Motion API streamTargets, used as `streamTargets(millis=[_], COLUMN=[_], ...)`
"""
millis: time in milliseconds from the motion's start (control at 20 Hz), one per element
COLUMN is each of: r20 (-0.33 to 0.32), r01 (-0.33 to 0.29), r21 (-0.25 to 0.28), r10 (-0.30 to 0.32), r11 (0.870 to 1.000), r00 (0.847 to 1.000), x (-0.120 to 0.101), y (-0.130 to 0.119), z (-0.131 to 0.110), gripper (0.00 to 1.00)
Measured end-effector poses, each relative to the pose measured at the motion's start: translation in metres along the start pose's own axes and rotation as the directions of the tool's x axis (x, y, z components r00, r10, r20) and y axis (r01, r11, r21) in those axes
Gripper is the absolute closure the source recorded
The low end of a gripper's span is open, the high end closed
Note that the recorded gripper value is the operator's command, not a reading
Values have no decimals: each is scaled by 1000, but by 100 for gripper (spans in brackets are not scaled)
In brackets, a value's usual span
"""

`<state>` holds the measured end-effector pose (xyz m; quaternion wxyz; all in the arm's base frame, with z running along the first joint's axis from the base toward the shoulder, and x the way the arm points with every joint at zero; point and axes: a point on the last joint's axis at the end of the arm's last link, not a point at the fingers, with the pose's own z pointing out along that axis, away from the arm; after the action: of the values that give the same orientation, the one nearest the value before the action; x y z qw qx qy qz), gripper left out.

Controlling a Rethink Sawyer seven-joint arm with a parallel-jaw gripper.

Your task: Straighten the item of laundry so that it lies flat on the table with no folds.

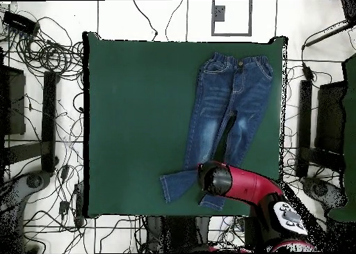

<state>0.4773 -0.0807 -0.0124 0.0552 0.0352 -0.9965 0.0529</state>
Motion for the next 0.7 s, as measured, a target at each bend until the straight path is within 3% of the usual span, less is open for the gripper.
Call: streamTargets(millis=[700], r20=[-66], r01=[-50], r21=[-33], r10=[48], r11=[998], r00=[997], x=[14], y=[-18], z=[30], gripper=[0])
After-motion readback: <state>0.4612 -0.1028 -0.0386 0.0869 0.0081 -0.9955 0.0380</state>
